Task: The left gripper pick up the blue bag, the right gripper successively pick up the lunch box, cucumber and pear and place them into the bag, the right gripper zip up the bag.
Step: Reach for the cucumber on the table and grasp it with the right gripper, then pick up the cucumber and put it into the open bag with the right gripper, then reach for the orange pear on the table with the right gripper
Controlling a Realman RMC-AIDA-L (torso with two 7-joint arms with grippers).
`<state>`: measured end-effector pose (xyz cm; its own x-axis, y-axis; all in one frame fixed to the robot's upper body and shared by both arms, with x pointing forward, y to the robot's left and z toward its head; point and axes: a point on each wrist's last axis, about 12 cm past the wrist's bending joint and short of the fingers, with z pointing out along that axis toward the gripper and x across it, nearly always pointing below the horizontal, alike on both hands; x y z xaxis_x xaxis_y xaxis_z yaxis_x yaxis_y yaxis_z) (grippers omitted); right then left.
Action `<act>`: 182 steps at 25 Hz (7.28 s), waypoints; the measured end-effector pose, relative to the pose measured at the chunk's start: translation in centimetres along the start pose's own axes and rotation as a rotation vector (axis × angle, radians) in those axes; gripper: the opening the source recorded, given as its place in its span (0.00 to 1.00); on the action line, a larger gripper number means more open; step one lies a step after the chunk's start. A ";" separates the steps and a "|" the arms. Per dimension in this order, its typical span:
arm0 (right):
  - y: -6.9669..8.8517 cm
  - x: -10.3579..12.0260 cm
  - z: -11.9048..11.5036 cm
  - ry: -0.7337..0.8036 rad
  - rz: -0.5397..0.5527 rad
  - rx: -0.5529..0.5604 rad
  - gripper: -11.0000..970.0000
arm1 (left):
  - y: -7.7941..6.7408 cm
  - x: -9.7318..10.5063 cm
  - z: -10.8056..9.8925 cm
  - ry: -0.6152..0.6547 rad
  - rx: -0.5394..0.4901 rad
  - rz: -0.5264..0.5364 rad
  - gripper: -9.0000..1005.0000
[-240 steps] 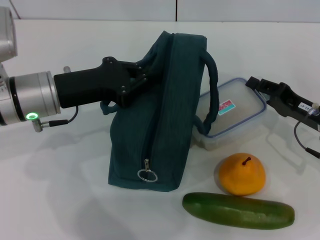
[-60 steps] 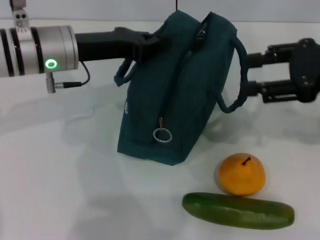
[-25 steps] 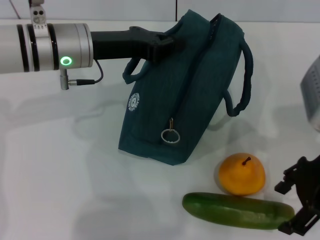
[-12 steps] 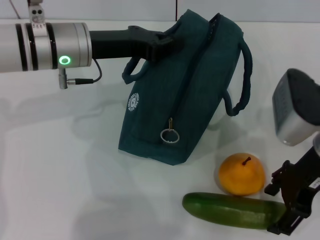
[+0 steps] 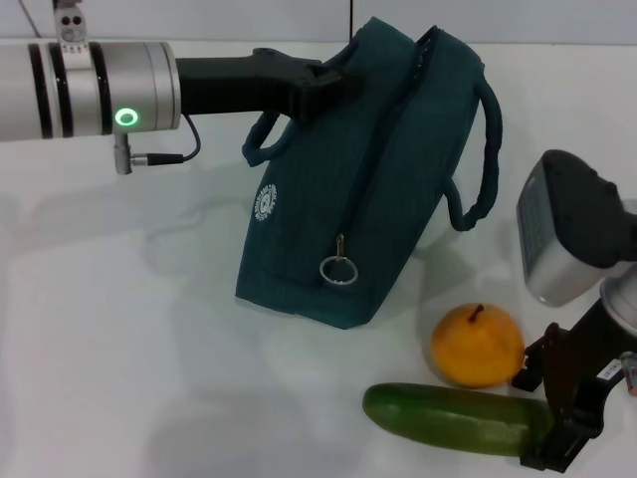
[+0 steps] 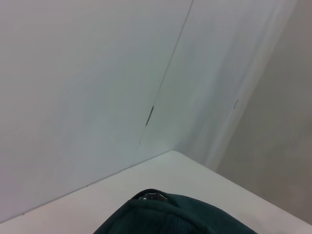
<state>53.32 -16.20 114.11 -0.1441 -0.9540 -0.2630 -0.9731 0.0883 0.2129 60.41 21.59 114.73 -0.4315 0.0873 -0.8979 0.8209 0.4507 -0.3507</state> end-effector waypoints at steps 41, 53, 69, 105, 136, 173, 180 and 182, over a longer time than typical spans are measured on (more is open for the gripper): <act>1.8 3.4 -7.9 -0.665 -0.223 -0.134 0.65 | 0.1 -0.2 -0.2 -0.009 -0.006 0.021 0.07; 0.7 8.6 -7.8 -1.480 -0.285 0.219 0.68 | 0.2 -0.4 -0.5 -0.043 -0.013 0.062 0.07; -5.5 6.1 -4.7 -1.593 0.031 0.407 0.70 | 0.0 -1.4 -0.3 -0.071 0.002 0.074 0.07; -5.9 2.9 -1.2 -1.366 0.004 0.337 0.76 | -0.2 -2.0 0.5 -0.064 0.022 0.088 0.07; -1.2 9.9 -4.3 -1.262 -0.152 0.287 0.74 | -0.1 -1.8 0.3 -0.063 0.015 0.087 0.08; 1.5 12.1 5.7 -1.152 -0.065 0.277 0.41 | -0.3 -1.2 1.0 -0.058 0.030 0.083 0.08; 1.2 11.6 6.0 -1.127 -0.070 0.265 0.36 | -0.3 -1.4 1.1 -0.059 0.034 0.087 0.08; 1.2 11.5 6.0 -1.123 -0.074 0.258 0.35 | -0.3 -1.4 1.2 -0.059 0.034 0.087 0.08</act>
<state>49.45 -25.35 105.67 -0.0376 -0.1782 -0.9833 -0.9751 0.2220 -0.0029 61.18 20.30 115.79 -0.3358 0.0722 -0.9392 0.8671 0.4131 -0.2783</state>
